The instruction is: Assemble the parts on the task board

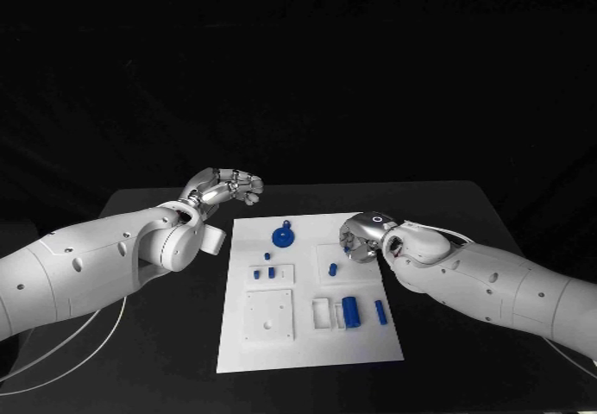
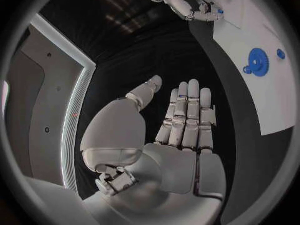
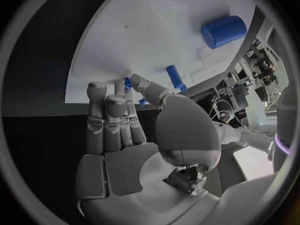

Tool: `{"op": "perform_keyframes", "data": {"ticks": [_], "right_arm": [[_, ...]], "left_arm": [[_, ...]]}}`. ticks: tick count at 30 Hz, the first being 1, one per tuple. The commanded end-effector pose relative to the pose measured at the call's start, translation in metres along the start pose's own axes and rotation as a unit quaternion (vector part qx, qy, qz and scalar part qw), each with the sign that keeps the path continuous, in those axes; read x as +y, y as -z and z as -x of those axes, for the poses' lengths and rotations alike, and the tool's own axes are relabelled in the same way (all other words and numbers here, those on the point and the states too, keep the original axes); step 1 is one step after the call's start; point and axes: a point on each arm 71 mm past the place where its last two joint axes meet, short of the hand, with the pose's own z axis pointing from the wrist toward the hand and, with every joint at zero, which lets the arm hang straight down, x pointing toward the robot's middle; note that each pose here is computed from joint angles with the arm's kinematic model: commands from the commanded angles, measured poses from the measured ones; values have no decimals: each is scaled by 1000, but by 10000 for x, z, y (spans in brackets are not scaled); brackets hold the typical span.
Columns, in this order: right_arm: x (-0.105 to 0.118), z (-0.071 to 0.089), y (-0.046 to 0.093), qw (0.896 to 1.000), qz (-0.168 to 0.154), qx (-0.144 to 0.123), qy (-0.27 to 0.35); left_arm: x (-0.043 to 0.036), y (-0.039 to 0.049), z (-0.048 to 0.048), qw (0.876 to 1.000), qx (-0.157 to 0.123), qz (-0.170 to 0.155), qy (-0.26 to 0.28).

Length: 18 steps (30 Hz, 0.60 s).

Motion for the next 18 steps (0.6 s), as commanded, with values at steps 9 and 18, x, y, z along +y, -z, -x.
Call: {"op": "perform_keyframes", "data": {"ticks": [9, 18], "right_arm": [[88, -186, 10, 999, -9, 24, 39], [124, -278, 20, 998, -12, 34, 55]], "left_arm": [[-18, -9, -28, 1000, 8, -3, 8], [-13, -9, -26, 1000, 8, -1, 8]]}}
